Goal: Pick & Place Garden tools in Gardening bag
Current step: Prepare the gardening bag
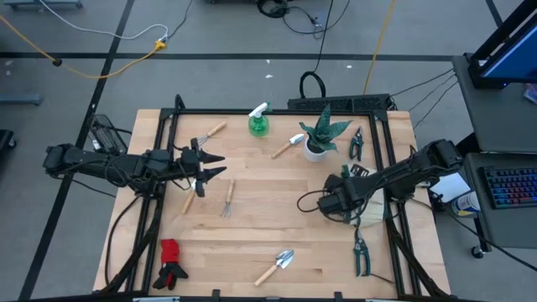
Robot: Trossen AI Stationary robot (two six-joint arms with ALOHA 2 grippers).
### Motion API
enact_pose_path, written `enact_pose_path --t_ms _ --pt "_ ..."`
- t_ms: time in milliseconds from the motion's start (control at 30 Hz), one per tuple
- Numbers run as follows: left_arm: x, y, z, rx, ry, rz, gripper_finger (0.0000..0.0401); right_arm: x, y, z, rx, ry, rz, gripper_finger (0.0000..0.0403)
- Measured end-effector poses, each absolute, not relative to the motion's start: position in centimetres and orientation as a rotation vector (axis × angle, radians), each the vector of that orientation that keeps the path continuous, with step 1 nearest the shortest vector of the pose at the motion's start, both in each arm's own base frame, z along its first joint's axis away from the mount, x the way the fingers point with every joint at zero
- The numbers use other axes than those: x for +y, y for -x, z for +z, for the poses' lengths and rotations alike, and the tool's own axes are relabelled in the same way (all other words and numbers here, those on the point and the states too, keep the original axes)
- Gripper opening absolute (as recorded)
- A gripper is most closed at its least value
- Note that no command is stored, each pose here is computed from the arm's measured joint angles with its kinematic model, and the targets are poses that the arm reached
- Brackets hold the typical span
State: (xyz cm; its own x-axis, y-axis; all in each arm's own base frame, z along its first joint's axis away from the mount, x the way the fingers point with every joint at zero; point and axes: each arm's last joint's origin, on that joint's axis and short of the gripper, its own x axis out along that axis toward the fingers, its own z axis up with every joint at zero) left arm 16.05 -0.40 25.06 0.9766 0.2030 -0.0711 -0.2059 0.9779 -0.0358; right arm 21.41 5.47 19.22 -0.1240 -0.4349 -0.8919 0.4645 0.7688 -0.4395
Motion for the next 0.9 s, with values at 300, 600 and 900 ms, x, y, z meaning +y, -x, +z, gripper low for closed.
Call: enact_pose_path --t_ms 300,600,900 --pt "-0.4 -16.1 25.1 0.067 0.043 0.207 0.0157 6.8 -23.1 21.1 1.411 -0.037 -0.653 0.0001" --pt "-0.4 -16.1 25.0 0.067 0.043 0.206 0.0157 7.9 -26.2 21.4 1.197 0.012 -0.378 0.0" --pt "-0.4 -16.1 25.1 0.067 0.043 0.207 0.0157 7.7 -28.8 22.4 0.985 0.118 -0.21 0.0"
